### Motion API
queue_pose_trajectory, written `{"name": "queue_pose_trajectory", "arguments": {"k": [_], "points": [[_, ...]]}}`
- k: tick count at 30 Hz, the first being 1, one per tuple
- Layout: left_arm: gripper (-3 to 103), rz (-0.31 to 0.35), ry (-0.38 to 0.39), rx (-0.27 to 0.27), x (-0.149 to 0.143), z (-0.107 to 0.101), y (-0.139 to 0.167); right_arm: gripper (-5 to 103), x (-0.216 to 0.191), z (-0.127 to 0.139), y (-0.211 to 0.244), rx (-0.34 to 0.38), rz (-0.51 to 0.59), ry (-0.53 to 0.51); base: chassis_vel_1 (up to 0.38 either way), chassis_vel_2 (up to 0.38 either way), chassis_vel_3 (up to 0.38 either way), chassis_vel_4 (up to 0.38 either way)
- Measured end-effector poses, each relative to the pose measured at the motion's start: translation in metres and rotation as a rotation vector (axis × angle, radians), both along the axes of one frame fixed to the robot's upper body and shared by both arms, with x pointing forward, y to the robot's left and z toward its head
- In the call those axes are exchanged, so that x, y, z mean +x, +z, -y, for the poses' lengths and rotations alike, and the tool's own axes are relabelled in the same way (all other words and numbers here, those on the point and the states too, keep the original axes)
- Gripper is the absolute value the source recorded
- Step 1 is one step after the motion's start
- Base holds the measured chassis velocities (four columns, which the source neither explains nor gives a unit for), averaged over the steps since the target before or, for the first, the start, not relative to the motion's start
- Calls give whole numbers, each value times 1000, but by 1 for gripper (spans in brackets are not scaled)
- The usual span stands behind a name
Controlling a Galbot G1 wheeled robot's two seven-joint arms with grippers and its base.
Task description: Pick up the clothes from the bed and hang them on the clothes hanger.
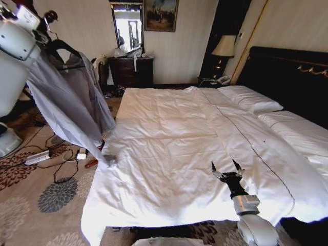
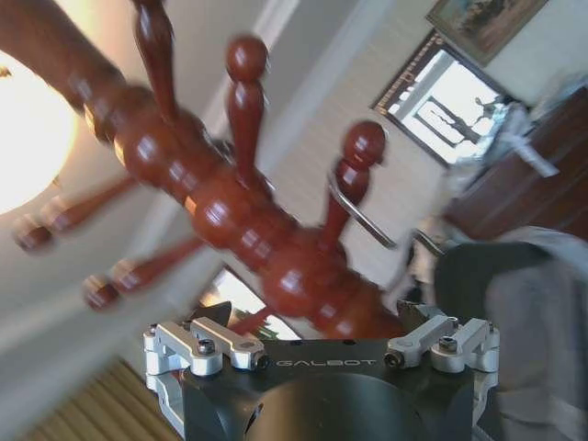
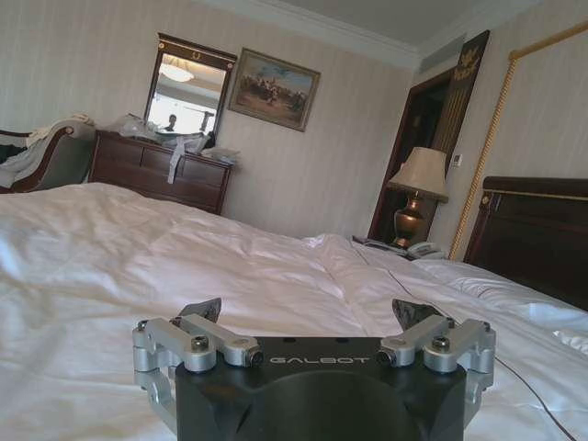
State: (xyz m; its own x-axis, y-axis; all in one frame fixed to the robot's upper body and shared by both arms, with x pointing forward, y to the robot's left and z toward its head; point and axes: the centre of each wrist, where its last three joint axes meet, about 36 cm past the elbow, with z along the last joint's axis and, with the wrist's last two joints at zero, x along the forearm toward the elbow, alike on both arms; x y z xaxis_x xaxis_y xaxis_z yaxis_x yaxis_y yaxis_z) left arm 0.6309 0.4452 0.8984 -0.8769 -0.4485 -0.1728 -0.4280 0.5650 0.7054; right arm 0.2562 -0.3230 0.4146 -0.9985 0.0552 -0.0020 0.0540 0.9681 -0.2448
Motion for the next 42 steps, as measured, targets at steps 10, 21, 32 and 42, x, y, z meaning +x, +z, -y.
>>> {"name": "queue_pose_trajectory", "arguments": {"k": [10,21,32,42], "points": [[100,89,50,297,1,-12,-15,100,0,0,0,0,0,0,0,0,0,0],[100,219,-32,458,8,-4,-11,100,0,0,0,0,0,0,0,0,0,0],[100,228,-67,355,-4,11,-15,100,0,0,0,0,0,0,0,0,0,0],[100,160,-281,-98,-50,47,-43,100,0,0,0,0,0,0,0,0,0,0]]}}
